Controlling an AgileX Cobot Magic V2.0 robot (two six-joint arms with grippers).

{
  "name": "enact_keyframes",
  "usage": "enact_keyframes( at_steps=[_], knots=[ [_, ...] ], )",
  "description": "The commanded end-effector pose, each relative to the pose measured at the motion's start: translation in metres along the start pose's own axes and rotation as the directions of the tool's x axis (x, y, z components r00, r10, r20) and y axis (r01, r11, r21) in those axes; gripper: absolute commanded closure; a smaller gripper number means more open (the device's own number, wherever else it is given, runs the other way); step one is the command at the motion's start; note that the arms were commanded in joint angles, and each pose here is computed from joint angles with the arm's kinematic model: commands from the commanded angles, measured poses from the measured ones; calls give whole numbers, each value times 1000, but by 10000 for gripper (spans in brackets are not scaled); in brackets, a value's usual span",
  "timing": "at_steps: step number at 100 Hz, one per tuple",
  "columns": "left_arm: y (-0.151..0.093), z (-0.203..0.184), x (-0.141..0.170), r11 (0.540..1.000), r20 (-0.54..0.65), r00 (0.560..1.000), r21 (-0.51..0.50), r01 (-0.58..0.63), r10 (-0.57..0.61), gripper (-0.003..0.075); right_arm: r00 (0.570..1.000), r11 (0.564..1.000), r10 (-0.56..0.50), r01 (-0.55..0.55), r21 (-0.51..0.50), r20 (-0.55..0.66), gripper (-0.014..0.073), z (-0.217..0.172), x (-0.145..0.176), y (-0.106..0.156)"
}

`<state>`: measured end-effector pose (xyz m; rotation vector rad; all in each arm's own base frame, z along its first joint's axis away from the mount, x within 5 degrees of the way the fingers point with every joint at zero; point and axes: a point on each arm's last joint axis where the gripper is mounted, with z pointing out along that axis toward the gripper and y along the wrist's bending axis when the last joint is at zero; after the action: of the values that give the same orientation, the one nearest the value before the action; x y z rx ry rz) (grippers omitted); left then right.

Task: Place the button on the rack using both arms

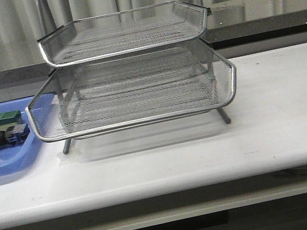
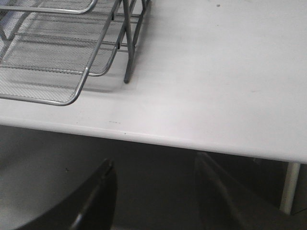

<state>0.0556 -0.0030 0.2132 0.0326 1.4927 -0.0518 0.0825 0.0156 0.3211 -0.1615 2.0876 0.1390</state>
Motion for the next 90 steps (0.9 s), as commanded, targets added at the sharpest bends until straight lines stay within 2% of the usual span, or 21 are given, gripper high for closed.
enact_keyframes(
  at_steps=[1,38,75,82,90],
  knots=[
    [0,-1,10,1000,55,998,4,15,-15,741,996,1000,-18,17,22,87,203,-20,-6,0],
    [0,-1,10,1000,55,998,4,15,-15,741,1000,1000,22,-22,-3,-4,206,-45,21,4],
    [0,-1,10,1000,55,998,4,15,-15,741,999,1000,21,-21,-1,41,207,-45,17,3],
    [0,-1,10,1000,55,998,4,15,-15,741,998,1000,21,-21,-1,61,245,-45,15,3],
    [0,-1,10,1000,55,998,4,15,-15,741,997,1000,21,-21,0,78,335,-45,13,3]
  ],
)
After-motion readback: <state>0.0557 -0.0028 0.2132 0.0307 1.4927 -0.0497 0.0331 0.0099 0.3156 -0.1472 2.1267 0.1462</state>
